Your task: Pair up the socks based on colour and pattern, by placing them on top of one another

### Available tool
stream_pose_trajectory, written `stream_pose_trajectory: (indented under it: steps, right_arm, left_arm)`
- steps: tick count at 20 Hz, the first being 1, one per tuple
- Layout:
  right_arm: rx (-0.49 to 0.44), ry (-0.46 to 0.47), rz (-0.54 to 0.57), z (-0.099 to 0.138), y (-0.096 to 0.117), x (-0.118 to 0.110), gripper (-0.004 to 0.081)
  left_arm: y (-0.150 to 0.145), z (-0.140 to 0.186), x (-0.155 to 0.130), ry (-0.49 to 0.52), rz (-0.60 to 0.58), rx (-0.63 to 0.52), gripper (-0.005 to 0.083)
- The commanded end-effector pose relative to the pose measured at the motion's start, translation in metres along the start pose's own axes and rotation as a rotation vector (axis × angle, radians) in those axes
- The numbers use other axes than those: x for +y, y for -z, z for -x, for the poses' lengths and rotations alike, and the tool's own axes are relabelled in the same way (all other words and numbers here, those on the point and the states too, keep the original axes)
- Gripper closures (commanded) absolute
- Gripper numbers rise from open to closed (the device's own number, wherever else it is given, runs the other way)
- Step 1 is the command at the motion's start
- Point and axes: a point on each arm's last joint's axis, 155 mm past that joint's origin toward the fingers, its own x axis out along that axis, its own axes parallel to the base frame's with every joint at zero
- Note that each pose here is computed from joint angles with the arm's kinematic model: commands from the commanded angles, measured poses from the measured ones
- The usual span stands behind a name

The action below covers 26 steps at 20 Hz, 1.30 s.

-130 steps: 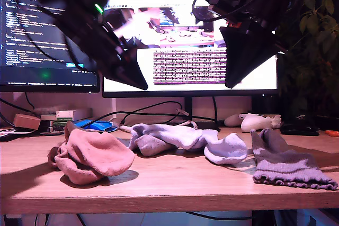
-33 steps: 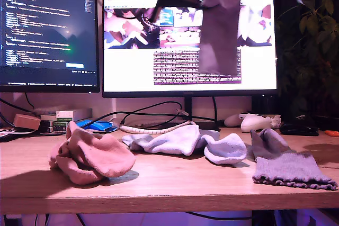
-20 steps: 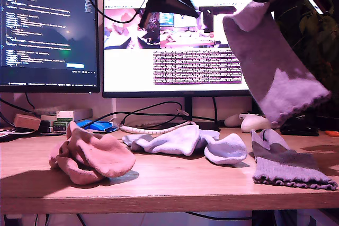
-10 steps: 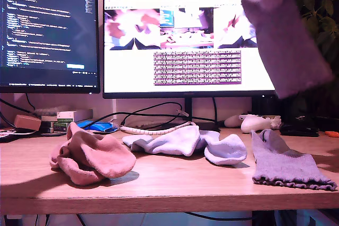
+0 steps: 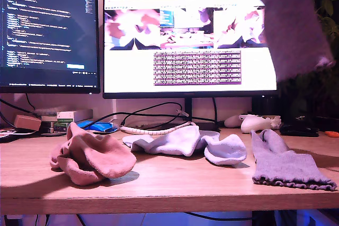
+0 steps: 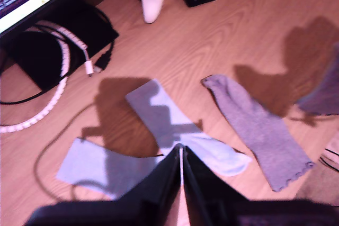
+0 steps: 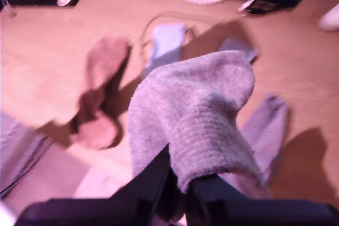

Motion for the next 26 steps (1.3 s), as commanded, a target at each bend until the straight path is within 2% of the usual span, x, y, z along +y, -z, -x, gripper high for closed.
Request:
stream_pose_trajectory:
  steps: [1, 6, 9, 14, 19, 22, 26]
  right_arm:
    - [0.024, 0.015, -0.002, -0.015, 0.016, -0.008, 0.0783]
    - [0.018, 0.026, 0.017, -0.026, 0.037, -0.013, 0.0783]
    - [-0.002, 0.031, 0.028, -0.021, 0.036, -0.012, 0.0783]
    - [-0.010, 0.032, 0.037, -0.018, 0.036, -0.011, 0.0783]
    - [-0.009, 0.022, 0.023, -0.019, 0.036, -0.009, 0.0783]
    - [0.005, -0.017, -0.036, -0.019, 0.040, -0.002, 0.0783]
    - [-0.011, -0.051, -0.051, -0.014, 0.037, 0.006, 0.0783]
  left_arm:
    - [0.008, -0.013, 0.004, -0.012, 0.000, 0.038, 0.0797]
    - [0.038, -0.038, 0.007, -0.005, 0.014, 0.146, 0.0797]
    - [0.059, -0.059, 0.003, 0.009, 0.016, 0.218, 0.0797]
    - [0.084, -0.080, -0.007, 0.026, 0.004, 0.254, 0.0797]
    - [0.124, -0.072, -0.009, 0.019, 0.010, 0.194, 0.0797]
    - [0.151, -0.062, -0.008, 0.003, 0.039, 0.107, 0.0797]
    - [0.170, -0.048, -0.014, -0.005, 0.054, -0.018, 0.0797]
